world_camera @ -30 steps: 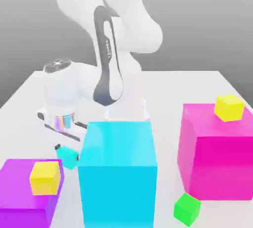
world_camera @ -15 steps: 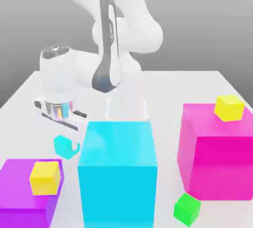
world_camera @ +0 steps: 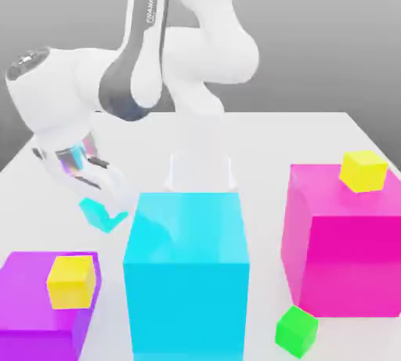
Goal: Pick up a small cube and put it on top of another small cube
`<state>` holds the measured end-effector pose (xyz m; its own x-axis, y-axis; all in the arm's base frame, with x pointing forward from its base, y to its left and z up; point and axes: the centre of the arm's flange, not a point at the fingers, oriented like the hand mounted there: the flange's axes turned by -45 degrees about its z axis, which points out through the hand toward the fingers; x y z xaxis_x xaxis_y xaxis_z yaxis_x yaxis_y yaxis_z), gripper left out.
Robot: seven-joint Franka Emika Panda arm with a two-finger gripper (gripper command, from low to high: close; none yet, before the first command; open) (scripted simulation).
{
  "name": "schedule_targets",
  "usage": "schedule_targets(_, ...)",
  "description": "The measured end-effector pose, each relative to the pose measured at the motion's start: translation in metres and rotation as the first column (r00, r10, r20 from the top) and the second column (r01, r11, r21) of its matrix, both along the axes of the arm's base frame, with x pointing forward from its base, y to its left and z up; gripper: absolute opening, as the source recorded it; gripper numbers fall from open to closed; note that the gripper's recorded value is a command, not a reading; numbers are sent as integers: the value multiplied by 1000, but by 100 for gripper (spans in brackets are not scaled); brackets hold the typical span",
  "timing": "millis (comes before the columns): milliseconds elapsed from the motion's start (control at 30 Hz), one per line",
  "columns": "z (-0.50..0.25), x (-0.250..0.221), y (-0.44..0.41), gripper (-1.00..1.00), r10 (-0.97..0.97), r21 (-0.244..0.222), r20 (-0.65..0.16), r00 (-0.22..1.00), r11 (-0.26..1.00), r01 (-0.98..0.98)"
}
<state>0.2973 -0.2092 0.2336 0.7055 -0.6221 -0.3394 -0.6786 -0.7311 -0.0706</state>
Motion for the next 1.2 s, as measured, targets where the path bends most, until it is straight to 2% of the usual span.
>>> schedule_targets(167, 21, 7, -9, -100, -58, 101, -83, 995, 993, 66)
schedule_targets(300, 76, 55, 29, -100, 52, 117, -66, 997, 992, -44)
schedule_targets(433, 141, 105, 118, -100, 272, 49, 30, 962, 961, -273)
schedule_targets(567, 187, 121, 217, -100, 461, -40, 109, 881, 887, -459)
schedule_targets(733, 227, 101, 337, -100, 648, -153, 182, 740, 762, -630)
schedule_targets(900, 255, 48, 446, -100, 790, -265, 232, 568, 613, -744)
schedule_targets(1100, 175, 31, 467, -100, 777, -275, 208, 594, 629, -727)
schedule_targets(1133, 163, 31, 467, 100, 777, -275, 207, 594, 629, -727)
schedule_targets(1200, 163, 31, 467, 100, 777, -275, 207, 594, 629, -727)
